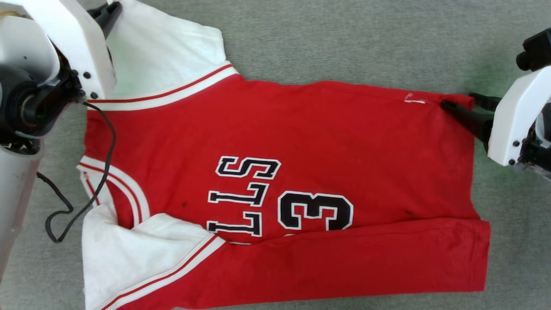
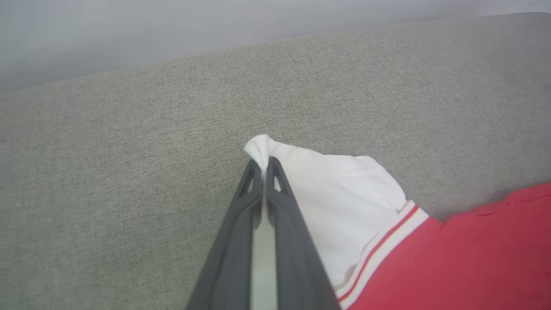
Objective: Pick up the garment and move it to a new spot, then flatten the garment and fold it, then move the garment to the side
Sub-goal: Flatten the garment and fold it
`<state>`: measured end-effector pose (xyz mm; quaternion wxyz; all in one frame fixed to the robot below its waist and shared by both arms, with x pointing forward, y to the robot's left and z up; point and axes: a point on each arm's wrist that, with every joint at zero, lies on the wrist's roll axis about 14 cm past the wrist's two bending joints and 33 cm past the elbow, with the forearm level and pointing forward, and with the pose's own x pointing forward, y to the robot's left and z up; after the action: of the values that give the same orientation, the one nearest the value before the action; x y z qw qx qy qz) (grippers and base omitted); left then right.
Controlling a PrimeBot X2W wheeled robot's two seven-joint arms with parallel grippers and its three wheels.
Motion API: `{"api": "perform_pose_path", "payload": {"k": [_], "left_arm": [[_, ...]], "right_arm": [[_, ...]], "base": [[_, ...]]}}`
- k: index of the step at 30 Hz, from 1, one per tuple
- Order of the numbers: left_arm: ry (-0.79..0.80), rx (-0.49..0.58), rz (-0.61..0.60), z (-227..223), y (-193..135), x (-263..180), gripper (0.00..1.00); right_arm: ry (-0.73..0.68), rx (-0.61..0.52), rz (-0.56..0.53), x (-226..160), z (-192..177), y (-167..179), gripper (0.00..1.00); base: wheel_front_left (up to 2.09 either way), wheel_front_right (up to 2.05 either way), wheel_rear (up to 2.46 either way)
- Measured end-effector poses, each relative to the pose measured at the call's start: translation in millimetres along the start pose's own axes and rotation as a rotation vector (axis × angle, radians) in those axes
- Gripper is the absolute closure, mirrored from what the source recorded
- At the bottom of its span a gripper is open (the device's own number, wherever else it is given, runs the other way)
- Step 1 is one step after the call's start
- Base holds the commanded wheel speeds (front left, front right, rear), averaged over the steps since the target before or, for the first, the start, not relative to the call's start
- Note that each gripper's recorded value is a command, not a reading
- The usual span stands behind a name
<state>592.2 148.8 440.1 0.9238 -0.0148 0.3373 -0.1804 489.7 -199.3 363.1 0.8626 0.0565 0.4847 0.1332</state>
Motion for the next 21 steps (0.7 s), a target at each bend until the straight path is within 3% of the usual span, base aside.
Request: {"api": "perform_pose_path", "payload": {"k": [6, 14, 21], "left_arm": [[-0.028, 0.0, 0.012, 2, 4, -9, 1.0], [-0.16, -0.055, 0.056, 16, 14, -44, 1.0], [-0.259, -0.132, 0.117, 2, 20, -100, 1.0]], "right_arm": [[0.013, -0.023, 0.006, 1, 6, 6, 1.0], [-0.197, -0.062, -0.039, -33, 45, 6, 1.0], [-0.309, -0.031, -0.051, -67, 41, 8, 1.0]], "base": [[0.0, 0.0, 0.0], [0.0, 0.0, 0.0], [0.0, 0.0, 0.0]]}}
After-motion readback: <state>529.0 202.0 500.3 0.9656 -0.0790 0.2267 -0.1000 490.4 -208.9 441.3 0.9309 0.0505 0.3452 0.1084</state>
